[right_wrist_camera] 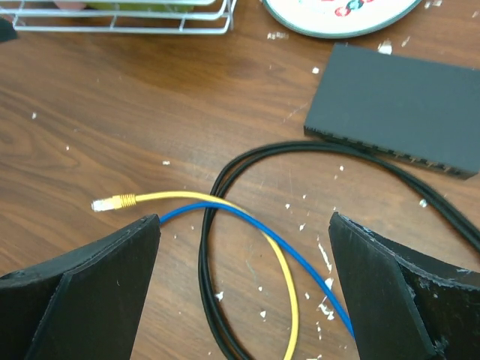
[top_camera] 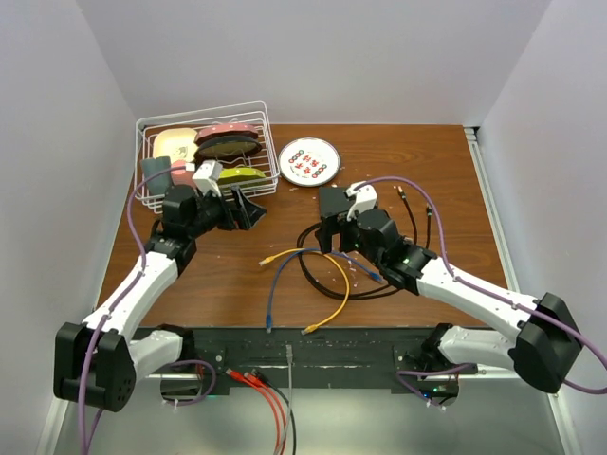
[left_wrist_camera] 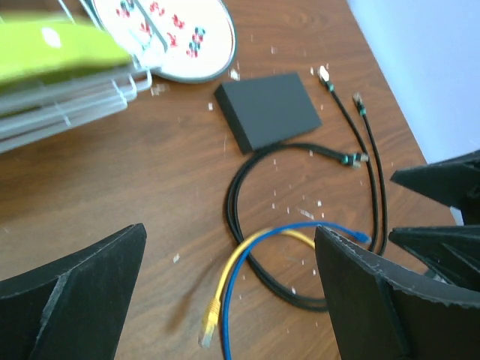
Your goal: Insert the plug into the switch port
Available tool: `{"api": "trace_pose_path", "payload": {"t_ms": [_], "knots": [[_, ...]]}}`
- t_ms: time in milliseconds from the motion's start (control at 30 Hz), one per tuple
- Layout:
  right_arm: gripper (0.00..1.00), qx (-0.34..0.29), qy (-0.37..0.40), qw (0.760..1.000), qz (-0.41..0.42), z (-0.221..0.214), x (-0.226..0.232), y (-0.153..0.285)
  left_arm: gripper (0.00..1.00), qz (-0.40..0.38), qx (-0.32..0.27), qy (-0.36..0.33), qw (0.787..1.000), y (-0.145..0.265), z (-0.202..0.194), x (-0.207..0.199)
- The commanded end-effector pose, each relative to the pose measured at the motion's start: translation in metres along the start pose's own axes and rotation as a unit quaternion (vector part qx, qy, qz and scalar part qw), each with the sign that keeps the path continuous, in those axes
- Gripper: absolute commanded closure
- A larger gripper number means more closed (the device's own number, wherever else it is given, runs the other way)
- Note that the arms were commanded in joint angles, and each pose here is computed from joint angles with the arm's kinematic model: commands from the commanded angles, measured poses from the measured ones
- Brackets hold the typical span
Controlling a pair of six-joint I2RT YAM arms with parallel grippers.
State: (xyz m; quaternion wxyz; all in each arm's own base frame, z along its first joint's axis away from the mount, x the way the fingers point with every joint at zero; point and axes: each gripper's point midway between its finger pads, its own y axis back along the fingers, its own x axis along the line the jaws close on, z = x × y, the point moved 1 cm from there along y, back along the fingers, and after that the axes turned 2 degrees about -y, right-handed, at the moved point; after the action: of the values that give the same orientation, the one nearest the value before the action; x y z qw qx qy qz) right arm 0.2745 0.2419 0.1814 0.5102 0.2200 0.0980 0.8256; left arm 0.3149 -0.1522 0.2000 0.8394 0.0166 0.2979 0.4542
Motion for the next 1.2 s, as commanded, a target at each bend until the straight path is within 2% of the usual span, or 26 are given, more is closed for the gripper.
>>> {"api": "trace_pose_path", "payload": {"t_ms": [0, 100, 267, 467, 667, 800, 867, 1067, 1167], "knots": [[0.02, 0.006, -0.016, 1.0, 0.008, -0.011, 0.004, 0.0, 0.0, -0.035, 0.015, 0.017, 0.999, 0.002, -0.028, -0.005], [0.02, 0.013, -0.02, 0.999, 0.024, -0.018, 0.01, 0.0, 0.0, -0.01, 0.038, 0.025, 0.999, 0.001, -0.052, 0.008], [0.01, 0.03, -0.036, 0.997, 0.056, -0.029, 0.024, -0.003, 0.07, 0.014, 0.1, 0.055, 0.993, -0.01, -0.095, 0.017], [0.02, 0.044, -0.043, 0.996, 0.065, -0.039, 0.028, -0.004, 0.22, 0.007, 0.146, 0.082, 0.986, -0.022, -0.131, 0.014], [0.01, 0.05, -0.048, 0.995, 0.07, -0.045, 0.029, -0.004, 0.32, 0.009, 0.151, 0.084, 0.985, -0.025, -0.141, 0.018], [0.01, 0.049, -0.05, 0.995, 0.071, -0.046, 0.029, -0.003, 0.46, -0.004, 0.152, 0.083, 0.985, -0.027, -0.143, 0.015], [0.01, 0.05, -0.047, 0.995, 0.068, -0.048, 0.028, -0.004, 0.49, -0.014, 0.162, 0.085, 0.983, -0.029, -0.147, 0.012], [0.01, 0.044, -0.037, 0.997, 0.056, -0.043, 0.023, -0.004, 0.51, -0.021, 0.177, 0.084, 0.98, -0.031, -0.154, 0.012], [0.01, 0.046, -0.035, 0.996, 0.064, -0.041, 0.027, -0.005, 0.59, -0.025, 0.174, 0.082, 0.981, -0.031, -0.153, 0.01]]}}
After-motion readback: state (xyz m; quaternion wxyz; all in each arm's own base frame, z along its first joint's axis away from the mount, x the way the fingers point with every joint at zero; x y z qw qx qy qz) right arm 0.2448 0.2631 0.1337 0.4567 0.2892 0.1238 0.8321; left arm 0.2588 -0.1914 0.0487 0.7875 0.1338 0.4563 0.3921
